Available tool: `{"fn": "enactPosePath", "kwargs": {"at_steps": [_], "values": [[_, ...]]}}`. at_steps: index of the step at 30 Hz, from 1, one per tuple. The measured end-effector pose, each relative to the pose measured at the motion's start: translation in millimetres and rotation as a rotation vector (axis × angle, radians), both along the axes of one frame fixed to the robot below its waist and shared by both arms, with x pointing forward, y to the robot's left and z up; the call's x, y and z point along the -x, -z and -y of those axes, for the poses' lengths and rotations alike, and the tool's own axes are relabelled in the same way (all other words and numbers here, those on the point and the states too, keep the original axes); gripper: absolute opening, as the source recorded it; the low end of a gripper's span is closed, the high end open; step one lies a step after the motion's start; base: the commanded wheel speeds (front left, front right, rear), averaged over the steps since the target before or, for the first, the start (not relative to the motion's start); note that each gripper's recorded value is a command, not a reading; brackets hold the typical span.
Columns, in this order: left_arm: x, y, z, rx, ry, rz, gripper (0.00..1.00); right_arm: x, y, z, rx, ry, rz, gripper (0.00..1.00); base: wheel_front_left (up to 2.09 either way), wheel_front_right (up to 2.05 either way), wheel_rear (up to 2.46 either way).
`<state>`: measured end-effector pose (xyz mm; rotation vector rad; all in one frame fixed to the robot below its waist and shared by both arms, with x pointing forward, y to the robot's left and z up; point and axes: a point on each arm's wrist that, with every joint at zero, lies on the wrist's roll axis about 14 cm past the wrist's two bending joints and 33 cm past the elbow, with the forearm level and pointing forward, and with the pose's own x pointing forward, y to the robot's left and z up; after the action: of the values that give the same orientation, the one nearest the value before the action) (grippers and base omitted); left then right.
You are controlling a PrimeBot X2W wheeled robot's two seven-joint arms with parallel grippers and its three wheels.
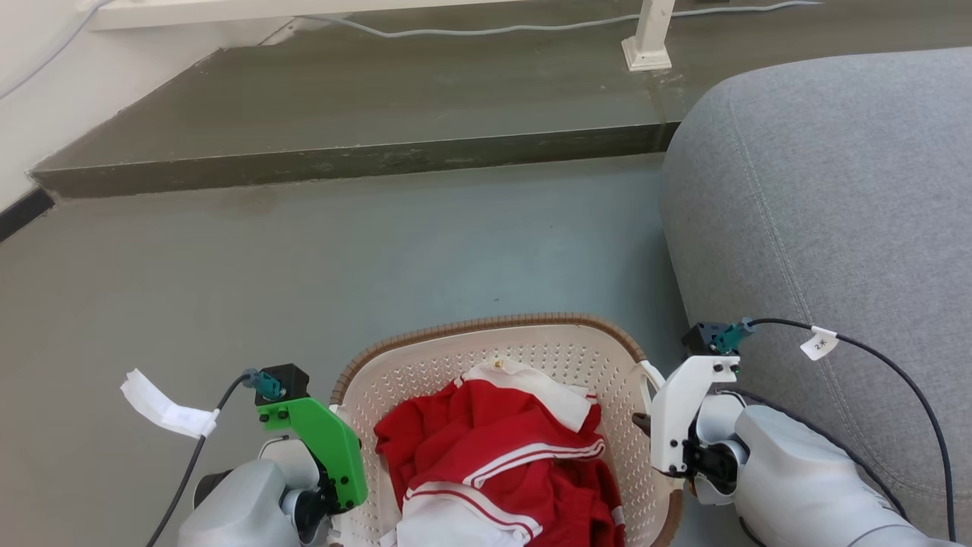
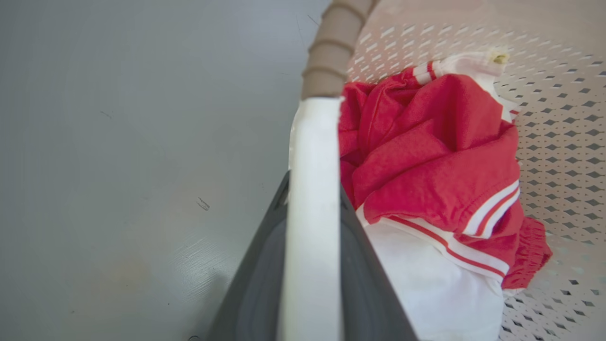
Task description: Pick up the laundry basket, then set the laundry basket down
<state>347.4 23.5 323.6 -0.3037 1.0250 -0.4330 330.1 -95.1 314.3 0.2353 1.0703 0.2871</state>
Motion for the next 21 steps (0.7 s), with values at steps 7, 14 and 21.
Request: {"fn": "enactPosePath", "kwargs": {"at_steps": [7, 14, 21], "values": [[0.5, 1.5, 1.0, -0.002, 0.006, -0.003, 0.00, 0.6, 1.1, 0.7, -0.003, 0.005, -0.005, 0.00, 0.00, 0.00, 0.00], [-9.3, 3.2, 2.5, -0.001, 0.007, 0.002, 0.00, -8.1, 3.0, 2.1, 0.002, 0.003, -0.007, 0.00, 0.00, 0.00, 0.00], [-16.2, 9.2, 5.4, 0.004, 0.011, -0.002, 0.00, -12.2, 10.6, 5.1, 0.003, 0.009, -0.027, 0.00, 0.00, 0.00, 0.00]]}}
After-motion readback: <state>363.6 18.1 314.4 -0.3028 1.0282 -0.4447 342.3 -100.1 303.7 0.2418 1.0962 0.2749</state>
